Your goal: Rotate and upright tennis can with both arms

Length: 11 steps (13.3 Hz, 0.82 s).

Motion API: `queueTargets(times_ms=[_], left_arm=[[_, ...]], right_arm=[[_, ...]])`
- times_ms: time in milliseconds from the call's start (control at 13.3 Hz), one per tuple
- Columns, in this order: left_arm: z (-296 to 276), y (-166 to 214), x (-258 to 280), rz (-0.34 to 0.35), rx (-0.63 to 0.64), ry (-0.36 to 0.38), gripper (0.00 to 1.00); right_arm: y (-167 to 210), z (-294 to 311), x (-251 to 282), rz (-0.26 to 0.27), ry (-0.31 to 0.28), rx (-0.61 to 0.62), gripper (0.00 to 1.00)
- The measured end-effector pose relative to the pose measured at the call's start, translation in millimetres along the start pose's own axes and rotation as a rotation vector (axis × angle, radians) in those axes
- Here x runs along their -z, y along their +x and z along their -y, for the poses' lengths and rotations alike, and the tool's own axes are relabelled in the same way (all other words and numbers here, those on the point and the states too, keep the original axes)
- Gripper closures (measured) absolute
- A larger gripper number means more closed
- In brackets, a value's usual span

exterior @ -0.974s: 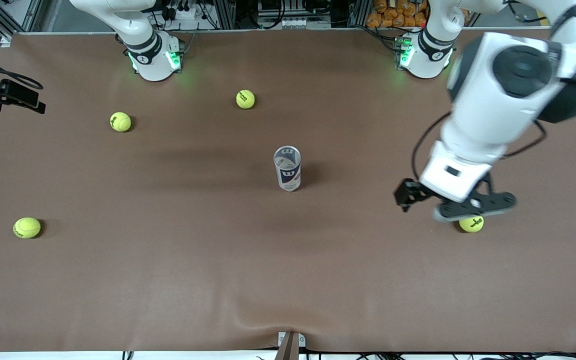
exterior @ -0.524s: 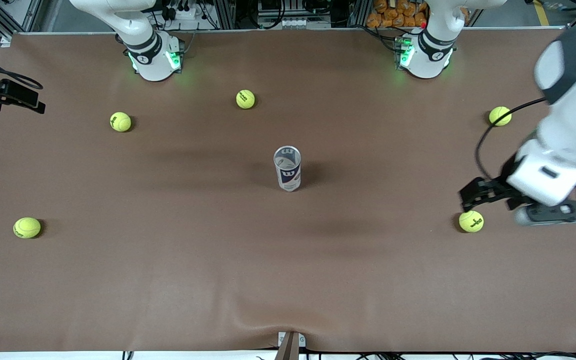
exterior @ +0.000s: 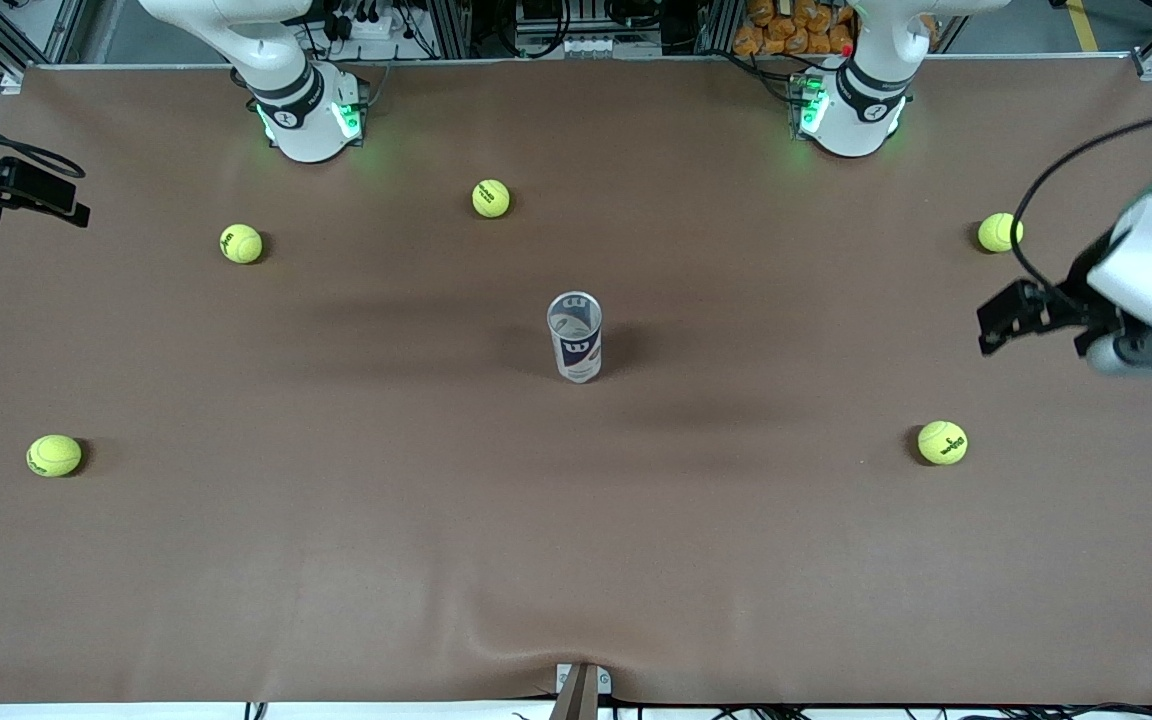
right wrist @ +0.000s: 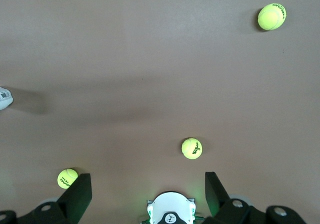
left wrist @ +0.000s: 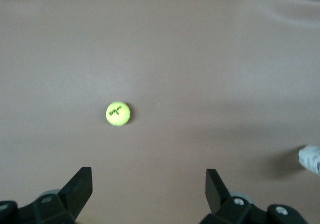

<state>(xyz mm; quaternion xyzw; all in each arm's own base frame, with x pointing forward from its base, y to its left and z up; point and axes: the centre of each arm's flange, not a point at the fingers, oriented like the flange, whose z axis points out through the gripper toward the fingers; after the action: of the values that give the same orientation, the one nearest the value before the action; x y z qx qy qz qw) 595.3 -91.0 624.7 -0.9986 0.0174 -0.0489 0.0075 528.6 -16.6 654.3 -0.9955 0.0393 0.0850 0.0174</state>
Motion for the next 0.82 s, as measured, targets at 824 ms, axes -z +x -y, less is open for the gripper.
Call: queueTargets(times_ms=[824], left_arm=[[40,-47,15,-0.030,-0.021,0.021,0.00]], right_arm=[[-1,1,4,-0.010,0.000,0.001,0.00]])
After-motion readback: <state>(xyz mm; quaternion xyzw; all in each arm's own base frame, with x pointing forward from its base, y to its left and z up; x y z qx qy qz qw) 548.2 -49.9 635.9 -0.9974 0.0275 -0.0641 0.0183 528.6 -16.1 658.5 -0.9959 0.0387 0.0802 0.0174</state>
